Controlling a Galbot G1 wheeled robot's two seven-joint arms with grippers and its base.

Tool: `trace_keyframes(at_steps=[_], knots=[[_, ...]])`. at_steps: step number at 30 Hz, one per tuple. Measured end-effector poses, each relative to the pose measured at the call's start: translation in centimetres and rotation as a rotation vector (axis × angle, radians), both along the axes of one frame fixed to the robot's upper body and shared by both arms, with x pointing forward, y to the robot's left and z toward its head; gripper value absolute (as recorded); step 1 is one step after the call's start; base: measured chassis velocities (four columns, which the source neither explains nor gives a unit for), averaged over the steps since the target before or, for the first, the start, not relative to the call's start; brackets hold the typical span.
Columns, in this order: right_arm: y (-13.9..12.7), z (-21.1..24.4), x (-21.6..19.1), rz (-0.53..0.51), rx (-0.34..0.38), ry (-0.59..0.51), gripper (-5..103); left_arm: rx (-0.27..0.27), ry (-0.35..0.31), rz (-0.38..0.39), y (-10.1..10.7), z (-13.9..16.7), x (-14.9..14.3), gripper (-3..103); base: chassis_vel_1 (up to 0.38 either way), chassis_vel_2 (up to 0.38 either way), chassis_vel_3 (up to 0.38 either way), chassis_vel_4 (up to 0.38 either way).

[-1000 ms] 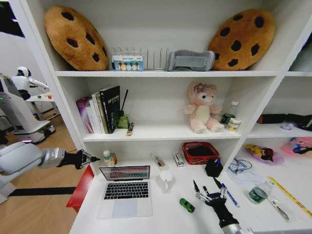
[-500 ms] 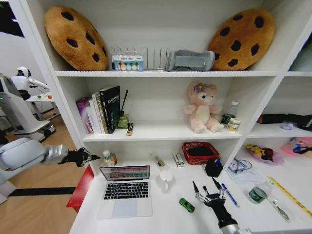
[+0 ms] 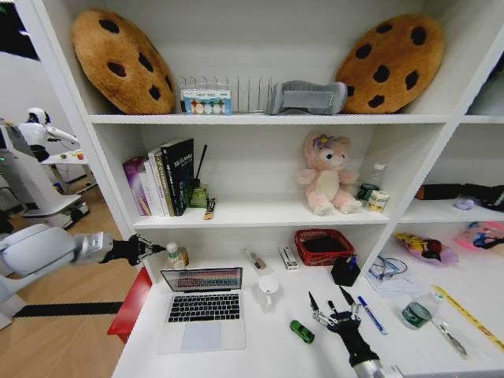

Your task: Organize the objects on the table.

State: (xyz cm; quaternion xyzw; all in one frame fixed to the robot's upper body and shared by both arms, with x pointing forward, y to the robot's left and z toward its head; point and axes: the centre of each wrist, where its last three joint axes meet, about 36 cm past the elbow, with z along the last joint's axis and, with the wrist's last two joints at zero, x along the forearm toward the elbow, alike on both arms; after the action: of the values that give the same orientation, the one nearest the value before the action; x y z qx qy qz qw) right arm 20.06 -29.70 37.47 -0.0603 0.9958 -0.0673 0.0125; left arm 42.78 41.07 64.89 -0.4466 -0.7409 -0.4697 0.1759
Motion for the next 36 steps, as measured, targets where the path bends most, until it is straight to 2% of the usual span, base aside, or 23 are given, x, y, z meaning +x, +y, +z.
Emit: trace_keyframes(at_steps=[5, 14, 17, 20, 21, 24, 29, 36], knots=[[0.0, -0.3, -0.2, -0.006, 0.000, 0.007, 100, 0.021, 0.002, -0.008, -0.8, 0.2, 0.3, 0, 0.000, 0.000, 0.000, 0.000], [0.2, -0.5, -0.1, -0.002, 0.003, 0.008, 100, 0.024, 0.006, -0.013, -1.1, 0.4, 0.3, 0, 0.000, 0.000, 0.000, 0.000], [0.3, -0.6, 0.1, 0.001, 0.005, 0.007, 100, 0.037, 0.010, -0.023, -1.4, 0.6, 0.5, 0, 0.000, 0.000, 0.000, 0.000], [0.3, -0.7, 0.2, 0.000, 0.006, 0.009, 100, 0.081, 0.020, -0.041, -0.6, 0.5, 1.3, 0, 0.000, 0.000, 0.000, 0.000], [0.3, -0.7, 0.2, 0.000, 0.006, 0.009, 100, 0.081, 0.020, -0.041, -0.6, 0.5, 1.3, 0, 0.000, 0.000, 0.000, 0.000], [0.3, -1.0, 0.1, -0.004, 0.007, 0.015, 100, 0.115, 0.036, -0.070, -0.1, 0.2, 1.7, 0, 0.000, 0.000, 0.000, 0.000], [0.2, -1.2, -0.1, -0.006, 0.005, 0.020, 100, 0.117, 0.050, -0.091, -0.9, 0.2, 1.6, 0, 0.000, 0.000, 0.000, 0.000], [0.1, -1.4, -0.1, -0.010, 0.005, 0.015, 100, 0.128, 0.108, -0.105, -1.5, -1.4, 1.3, 0, 0.000, 0.000, 0.000, 0.000]])
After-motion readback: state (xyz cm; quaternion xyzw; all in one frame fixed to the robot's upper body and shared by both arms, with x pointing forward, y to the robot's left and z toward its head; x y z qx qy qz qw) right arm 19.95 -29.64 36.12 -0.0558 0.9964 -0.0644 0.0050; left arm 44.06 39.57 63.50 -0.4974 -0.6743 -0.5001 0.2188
